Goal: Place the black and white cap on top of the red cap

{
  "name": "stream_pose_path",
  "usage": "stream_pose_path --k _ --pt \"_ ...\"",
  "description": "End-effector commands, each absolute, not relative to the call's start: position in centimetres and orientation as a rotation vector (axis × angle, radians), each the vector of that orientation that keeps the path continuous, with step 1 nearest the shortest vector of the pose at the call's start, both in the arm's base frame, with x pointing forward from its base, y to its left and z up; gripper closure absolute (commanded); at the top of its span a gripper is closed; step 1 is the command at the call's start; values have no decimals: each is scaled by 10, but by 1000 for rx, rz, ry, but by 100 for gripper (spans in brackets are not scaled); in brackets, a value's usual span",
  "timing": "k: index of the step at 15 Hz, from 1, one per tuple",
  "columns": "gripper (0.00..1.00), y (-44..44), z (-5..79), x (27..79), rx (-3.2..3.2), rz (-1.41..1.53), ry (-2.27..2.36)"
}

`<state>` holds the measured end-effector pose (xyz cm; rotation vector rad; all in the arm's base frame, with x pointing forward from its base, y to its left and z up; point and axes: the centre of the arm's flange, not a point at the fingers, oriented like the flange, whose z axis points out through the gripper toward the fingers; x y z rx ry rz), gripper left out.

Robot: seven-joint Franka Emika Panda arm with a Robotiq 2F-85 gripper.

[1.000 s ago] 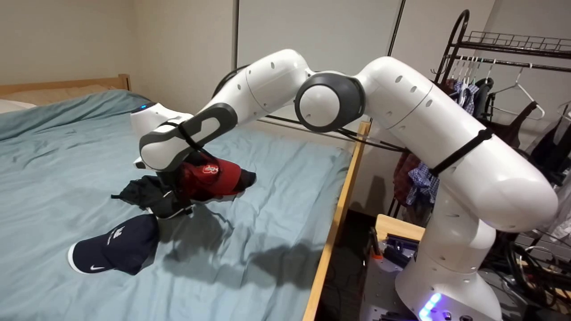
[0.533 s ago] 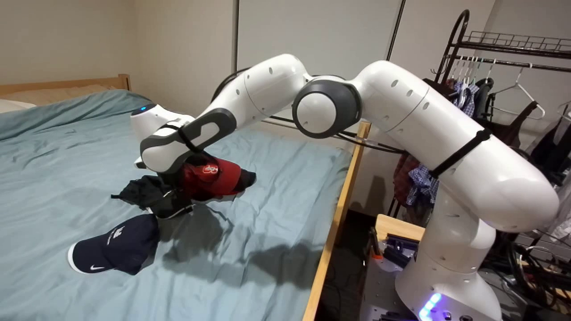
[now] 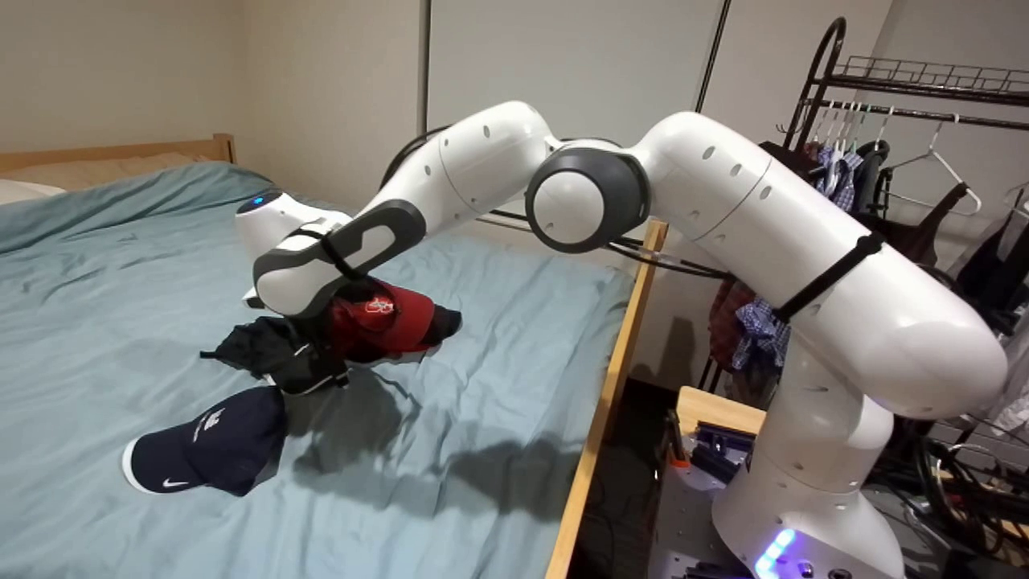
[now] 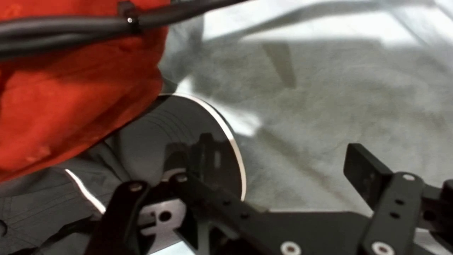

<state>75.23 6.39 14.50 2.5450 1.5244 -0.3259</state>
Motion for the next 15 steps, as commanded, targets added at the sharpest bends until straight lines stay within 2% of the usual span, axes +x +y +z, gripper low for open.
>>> stream_pose_path --k 1,6,10,15 --pt "0 56 128 771 2441 -317 1537" --pt "0 53 122 788 2271 -290 1492" --pt "0 61 117 802 2244 -127 1483" --pt "0 70 121 780 2382 -64 1365"
